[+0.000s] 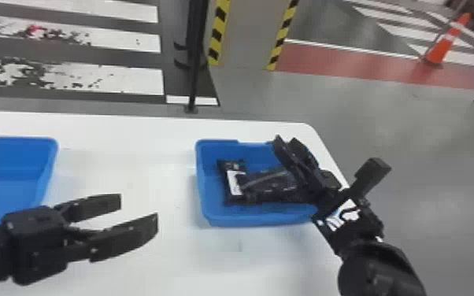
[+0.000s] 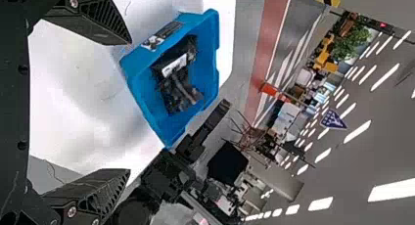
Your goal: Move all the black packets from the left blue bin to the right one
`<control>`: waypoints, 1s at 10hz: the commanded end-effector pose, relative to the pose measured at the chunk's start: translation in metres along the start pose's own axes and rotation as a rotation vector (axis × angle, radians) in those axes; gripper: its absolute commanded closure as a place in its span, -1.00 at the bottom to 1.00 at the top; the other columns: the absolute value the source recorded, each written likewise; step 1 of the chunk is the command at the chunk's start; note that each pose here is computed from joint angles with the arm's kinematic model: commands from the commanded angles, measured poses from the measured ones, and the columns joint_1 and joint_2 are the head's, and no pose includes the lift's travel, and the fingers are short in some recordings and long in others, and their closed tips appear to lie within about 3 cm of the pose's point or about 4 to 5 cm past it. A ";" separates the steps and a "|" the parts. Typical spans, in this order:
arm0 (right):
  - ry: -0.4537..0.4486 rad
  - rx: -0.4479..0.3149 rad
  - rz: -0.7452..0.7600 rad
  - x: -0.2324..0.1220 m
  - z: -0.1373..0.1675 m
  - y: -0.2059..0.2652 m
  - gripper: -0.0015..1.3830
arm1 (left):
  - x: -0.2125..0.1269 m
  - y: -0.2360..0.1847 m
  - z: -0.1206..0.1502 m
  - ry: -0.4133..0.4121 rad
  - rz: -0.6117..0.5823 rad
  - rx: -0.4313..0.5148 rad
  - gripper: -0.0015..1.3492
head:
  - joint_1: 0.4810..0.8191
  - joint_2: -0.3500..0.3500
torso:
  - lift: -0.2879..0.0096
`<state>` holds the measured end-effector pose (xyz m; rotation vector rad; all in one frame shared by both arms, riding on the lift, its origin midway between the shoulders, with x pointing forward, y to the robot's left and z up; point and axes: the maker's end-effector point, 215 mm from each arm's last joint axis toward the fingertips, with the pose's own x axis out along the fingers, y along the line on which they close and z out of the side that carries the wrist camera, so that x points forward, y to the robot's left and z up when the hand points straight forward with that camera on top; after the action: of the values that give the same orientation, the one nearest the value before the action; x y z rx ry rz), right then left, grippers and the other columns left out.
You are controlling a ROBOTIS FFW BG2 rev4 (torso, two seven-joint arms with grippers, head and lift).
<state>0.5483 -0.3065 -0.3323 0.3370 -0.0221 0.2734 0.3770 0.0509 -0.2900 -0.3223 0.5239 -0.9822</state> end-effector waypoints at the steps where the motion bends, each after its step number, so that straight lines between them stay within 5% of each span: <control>1: 0.010 -0.051 -0.023 -0.026 0.000 0.007 -0.87 | -0.017 0.031 0.014 -0.027 0.090 0.025 -0.79 | 0.27 -0.87 | -0.31; 2: 0.007 -0.047 -0.043 -0.046 -0.008 0.016 -0.83 | -0.034 0.052 0.025 -0.052 0.152 0.029 -0.79 | 0.27 -0.83 | -0.31; 4: 0.030 -0.152 -0.091 -0.085 -0.008 0.048 -0.82 | -0.070 0.096 0.035 -0.067 0.295 0.042 -0.79 | 0.27 -0.64 | -0.31; 7: 0.042 -0.165 -0.097 -0.118 -0.008 0.085 -0.82 | -0.137 0.170 0.036 -0.049 0.556 0.027 -0.79 | 0.27 -0.31 | -0.31; 10: 0.074 -0.096 -0.049 -0.140 -0.021 0.126 -0.82 | -0.180 0.228 0.029 0.001 0.737 -0.039 -0.79 | 0.27 0.14 | -0.31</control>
<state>0.3846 -0.2291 -0.3233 0.2205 0.0437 0.2233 0.4695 0.3155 -0.3234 -0.1376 0.5866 -0.2803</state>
